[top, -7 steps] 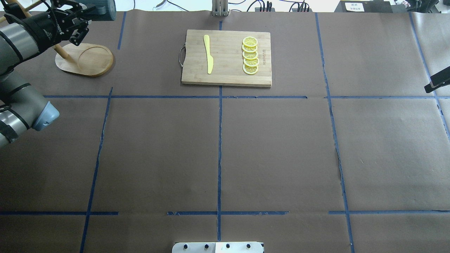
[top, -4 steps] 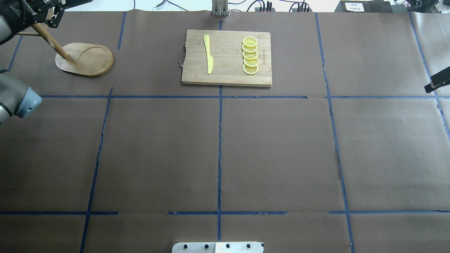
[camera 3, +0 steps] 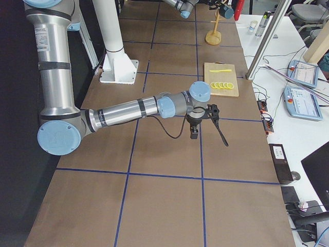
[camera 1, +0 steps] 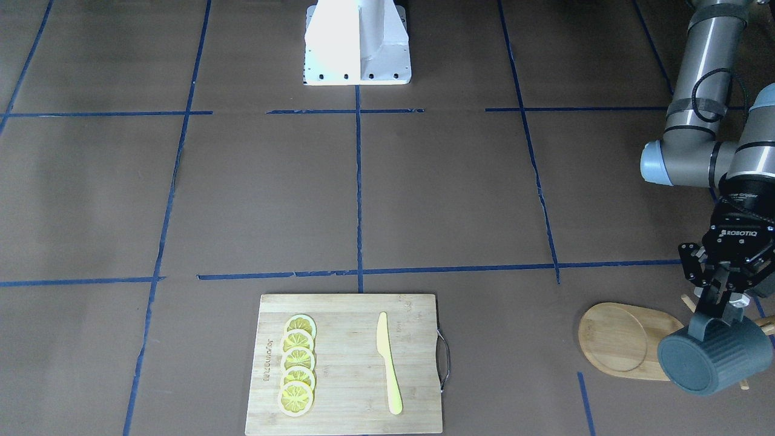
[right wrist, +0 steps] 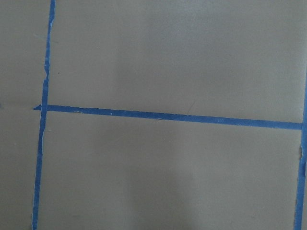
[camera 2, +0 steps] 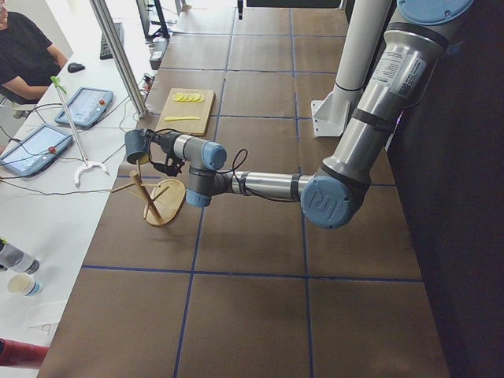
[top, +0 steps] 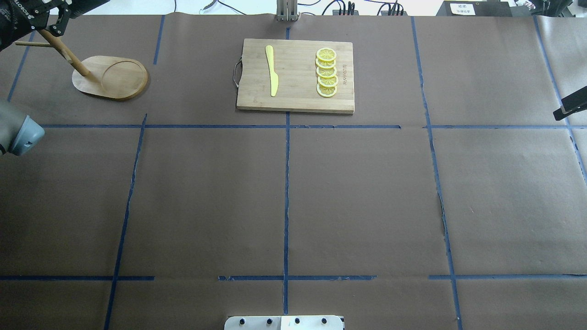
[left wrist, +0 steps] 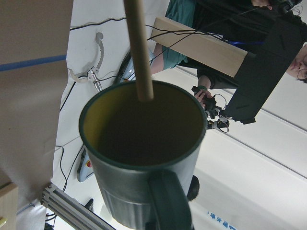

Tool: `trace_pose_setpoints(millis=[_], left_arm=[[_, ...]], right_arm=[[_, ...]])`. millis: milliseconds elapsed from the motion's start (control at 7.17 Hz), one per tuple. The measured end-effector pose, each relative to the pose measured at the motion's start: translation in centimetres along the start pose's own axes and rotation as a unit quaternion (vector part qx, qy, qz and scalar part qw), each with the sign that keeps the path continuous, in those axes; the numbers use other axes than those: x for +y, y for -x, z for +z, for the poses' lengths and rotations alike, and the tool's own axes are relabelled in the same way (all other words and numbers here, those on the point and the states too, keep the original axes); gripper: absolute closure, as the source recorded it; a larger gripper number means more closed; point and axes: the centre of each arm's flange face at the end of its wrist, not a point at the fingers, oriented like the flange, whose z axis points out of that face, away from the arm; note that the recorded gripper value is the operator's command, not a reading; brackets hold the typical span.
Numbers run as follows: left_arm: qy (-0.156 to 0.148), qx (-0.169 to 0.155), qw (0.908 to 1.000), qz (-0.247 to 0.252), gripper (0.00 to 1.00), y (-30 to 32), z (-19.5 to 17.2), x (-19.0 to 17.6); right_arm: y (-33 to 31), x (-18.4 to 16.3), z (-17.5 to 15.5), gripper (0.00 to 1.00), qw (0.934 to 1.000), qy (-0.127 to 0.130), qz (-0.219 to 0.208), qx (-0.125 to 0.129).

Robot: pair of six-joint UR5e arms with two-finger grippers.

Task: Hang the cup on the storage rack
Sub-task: 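Raise the mug with the left gripper and hook its handle onto a stand peg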

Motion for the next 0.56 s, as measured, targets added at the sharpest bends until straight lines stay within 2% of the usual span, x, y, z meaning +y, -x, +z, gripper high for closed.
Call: trace_pose_setpoints(millis=[418, 558], left_arm=[[-0.012, -0.003, 0.9998, -0.016, 0.88, 0.8, -2.0, -2.2], [-0.016, -0.004, 0.9997, -0.017, 0.80, 1.0, -2.3, -2.7]], right_arm=[[0.0, 0.0, 0.0, 0.00, 1.0000, -0.001, -0.001, 0.000], [0.0, 0.0, 0.0, 0.00, 1.0000, -0.001, -0.001, 0.000]])
